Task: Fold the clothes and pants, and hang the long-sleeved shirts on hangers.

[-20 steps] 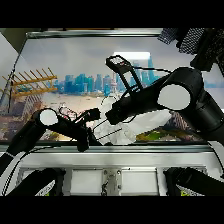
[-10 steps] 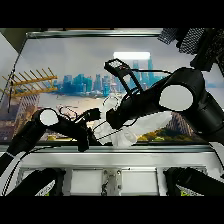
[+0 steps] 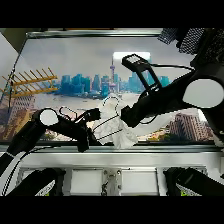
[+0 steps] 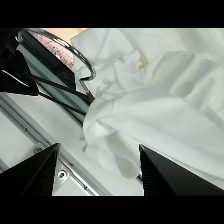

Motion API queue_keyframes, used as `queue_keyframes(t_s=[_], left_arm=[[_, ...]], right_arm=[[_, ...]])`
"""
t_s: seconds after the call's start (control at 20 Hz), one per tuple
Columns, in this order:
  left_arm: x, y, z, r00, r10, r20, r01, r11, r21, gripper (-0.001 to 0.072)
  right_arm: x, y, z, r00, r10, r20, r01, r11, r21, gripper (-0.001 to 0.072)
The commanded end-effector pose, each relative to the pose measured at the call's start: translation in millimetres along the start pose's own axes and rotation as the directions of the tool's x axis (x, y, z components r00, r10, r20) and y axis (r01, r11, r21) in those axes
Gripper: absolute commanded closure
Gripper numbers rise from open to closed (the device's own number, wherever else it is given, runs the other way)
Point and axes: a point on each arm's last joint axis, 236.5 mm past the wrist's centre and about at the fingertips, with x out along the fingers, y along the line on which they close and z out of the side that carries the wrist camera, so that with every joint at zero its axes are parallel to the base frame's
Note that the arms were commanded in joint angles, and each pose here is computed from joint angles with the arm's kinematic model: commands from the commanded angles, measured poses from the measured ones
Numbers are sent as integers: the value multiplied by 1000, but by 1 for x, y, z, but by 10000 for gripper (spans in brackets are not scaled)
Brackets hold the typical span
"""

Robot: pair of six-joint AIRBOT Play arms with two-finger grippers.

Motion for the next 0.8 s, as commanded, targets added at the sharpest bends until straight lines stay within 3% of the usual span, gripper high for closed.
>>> queue_keyframes(t_s=[0.0, 0.2, 0.5, 0.75], left_arm=[[-1, -2, -2, 1000, -15, -3, 15, 1000, 22, 696], [-15, -8, 7, 989, -134, 63, 134, 991, -9, 696], [-27, 19, 28, 982, -187, 39, 184, 981, 64, 696], [-29, 30, 32, 963, -268, 0, 268, 962, 58, 696]], right_arm=[[-18, -8, 4, 998, 34, 45, -30, 996, -87, 165], [-39, -11, 20, 973, 191, 131, -167, 971, -171, 165], [-46, -33, 30, 969, 157, 191, -125, 978, -168, 170], [-55, -64, 30, 969, 114, 218, -27, 930, -368, 170]])
